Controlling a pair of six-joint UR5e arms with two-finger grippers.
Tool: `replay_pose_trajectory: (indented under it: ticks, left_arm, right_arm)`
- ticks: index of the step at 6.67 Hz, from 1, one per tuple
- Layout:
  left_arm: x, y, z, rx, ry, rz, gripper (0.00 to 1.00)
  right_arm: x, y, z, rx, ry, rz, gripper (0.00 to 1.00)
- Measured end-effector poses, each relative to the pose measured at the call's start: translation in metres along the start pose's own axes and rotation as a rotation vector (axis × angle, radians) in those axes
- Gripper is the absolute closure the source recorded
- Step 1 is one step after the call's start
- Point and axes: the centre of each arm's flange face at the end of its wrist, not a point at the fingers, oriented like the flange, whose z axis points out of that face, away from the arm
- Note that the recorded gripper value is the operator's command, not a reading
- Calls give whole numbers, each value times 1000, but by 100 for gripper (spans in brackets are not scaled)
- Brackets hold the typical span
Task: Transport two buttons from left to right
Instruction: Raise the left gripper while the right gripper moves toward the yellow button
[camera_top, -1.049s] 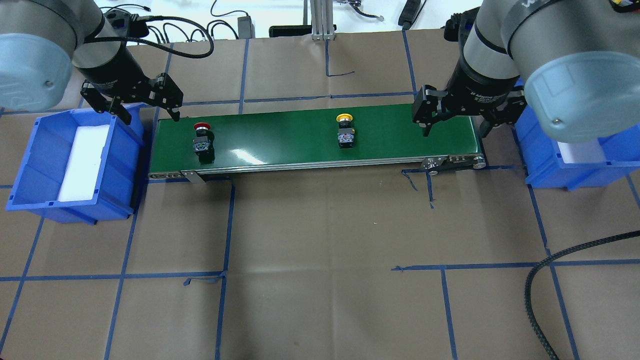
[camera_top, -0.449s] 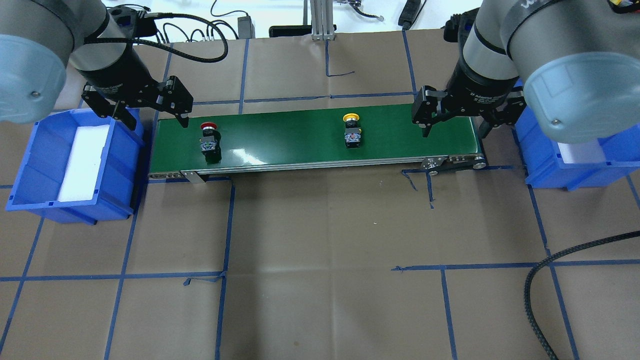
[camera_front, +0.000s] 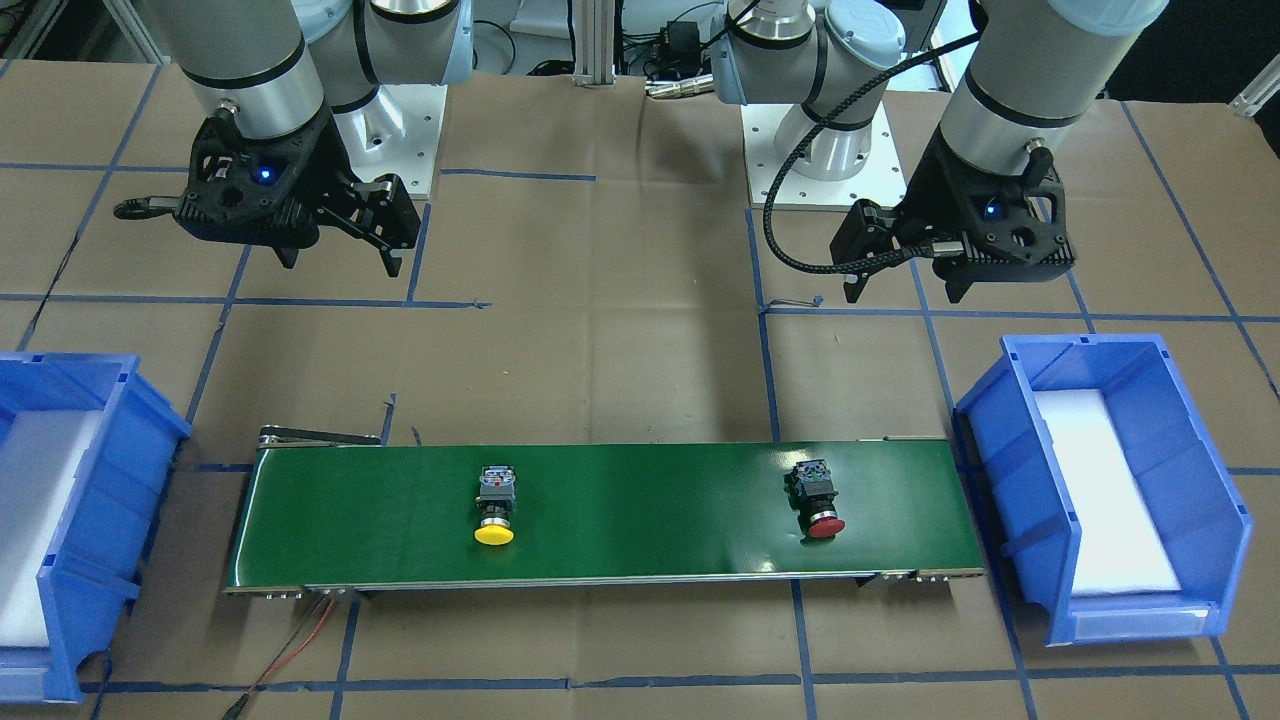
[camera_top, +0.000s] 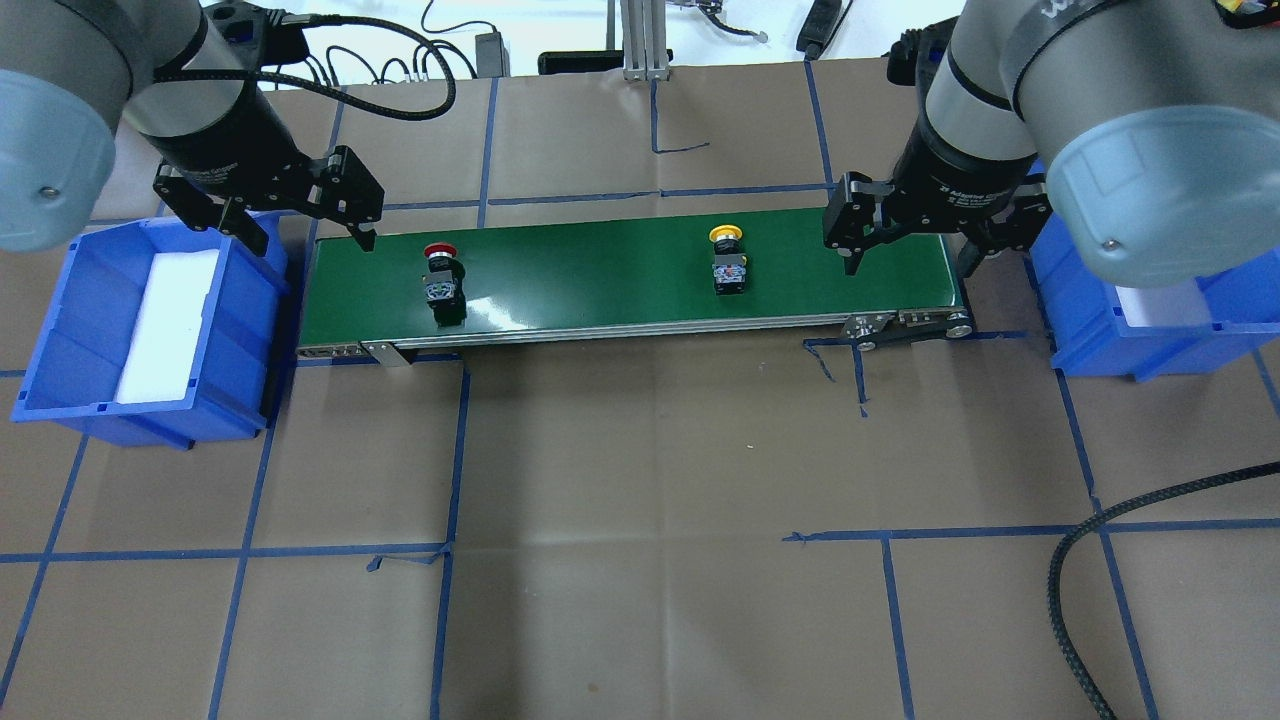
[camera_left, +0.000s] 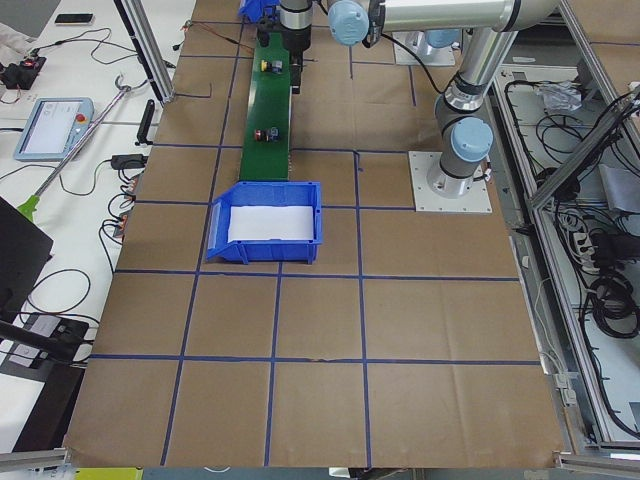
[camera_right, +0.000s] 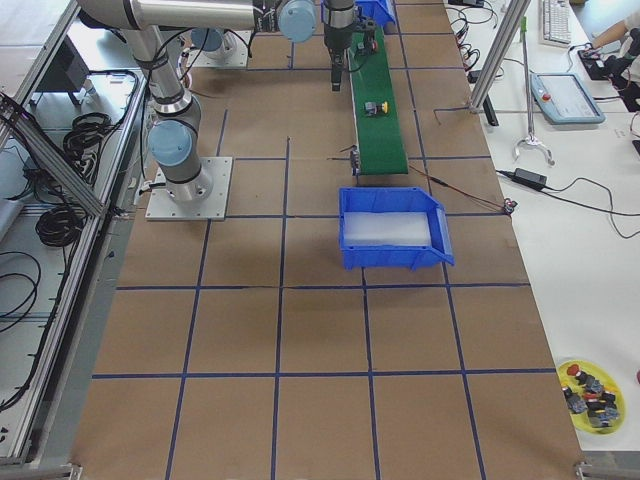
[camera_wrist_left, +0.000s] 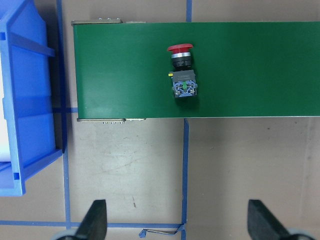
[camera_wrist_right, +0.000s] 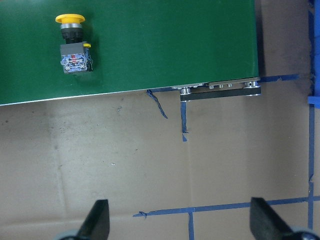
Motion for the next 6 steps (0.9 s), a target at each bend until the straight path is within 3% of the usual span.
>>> replay_pose_trajectory:
  ticks: [6]
  left_arm:
    - [0,-1,-1,2,0,-1,0]
  right_arm:
    - [-1,-4,5,-10,0,0,0]
